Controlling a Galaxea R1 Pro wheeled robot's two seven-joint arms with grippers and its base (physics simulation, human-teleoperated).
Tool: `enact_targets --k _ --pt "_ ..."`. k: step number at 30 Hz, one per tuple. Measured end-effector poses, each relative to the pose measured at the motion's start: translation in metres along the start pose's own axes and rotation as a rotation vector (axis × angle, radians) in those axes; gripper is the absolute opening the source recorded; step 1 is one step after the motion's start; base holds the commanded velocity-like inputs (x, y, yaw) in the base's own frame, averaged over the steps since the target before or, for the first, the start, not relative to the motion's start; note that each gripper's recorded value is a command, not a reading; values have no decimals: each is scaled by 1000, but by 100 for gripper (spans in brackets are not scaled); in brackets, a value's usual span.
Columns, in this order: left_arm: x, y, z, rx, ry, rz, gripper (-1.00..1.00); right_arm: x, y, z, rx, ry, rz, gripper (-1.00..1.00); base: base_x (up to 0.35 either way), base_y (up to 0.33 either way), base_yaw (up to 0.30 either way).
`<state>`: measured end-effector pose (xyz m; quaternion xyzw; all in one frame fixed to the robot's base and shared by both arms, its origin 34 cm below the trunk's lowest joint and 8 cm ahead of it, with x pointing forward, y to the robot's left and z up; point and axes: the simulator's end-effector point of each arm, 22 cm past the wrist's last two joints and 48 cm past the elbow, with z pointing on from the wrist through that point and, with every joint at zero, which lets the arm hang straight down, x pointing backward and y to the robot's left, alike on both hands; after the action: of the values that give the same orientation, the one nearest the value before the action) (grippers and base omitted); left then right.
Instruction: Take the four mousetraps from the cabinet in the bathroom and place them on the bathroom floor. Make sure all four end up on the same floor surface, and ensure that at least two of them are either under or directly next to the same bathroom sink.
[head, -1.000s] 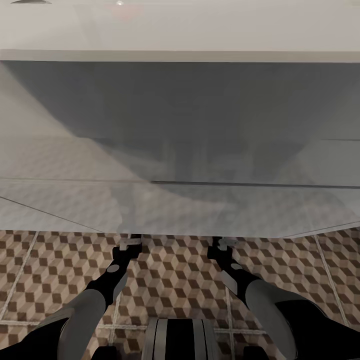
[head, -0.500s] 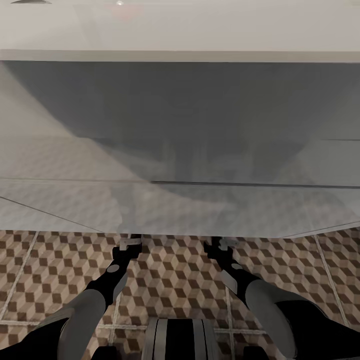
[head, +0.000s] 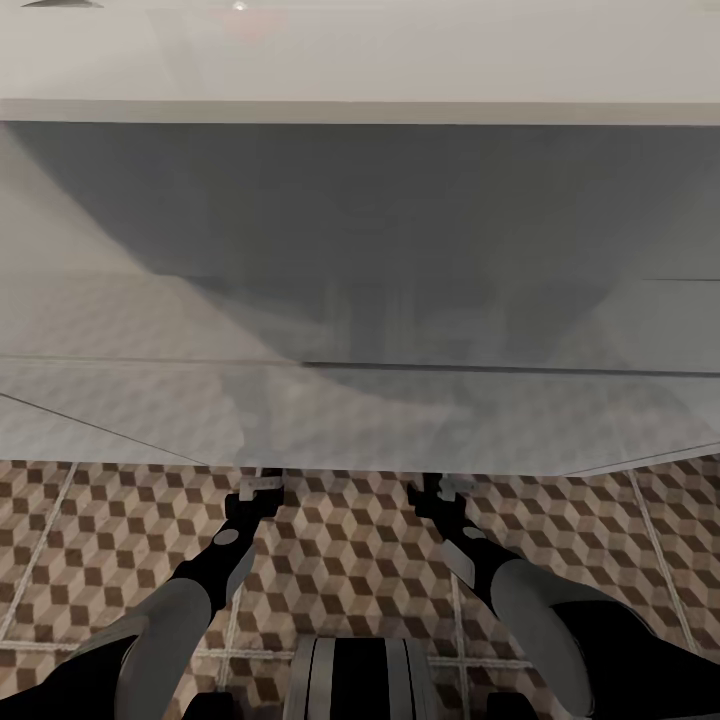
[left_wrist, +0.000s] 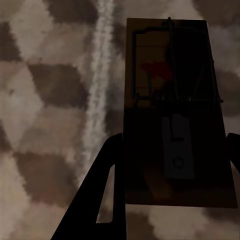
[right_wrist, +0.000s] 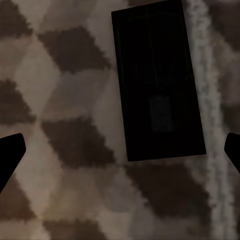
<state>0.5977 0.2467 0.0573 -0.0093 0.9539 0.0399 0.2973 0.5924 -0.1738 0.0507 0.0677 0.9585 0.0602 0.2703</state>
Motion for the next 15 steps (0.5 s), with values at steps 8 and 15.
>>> enact_targets --k 8,15 --pt "0 0 0 -1 -1 0 -100 0 0 0 0 0 0 100 0 0 0" --pt "0 0 0 -1 -1 -1 -100 0 0 0 0 1 0 100 0 0 0"
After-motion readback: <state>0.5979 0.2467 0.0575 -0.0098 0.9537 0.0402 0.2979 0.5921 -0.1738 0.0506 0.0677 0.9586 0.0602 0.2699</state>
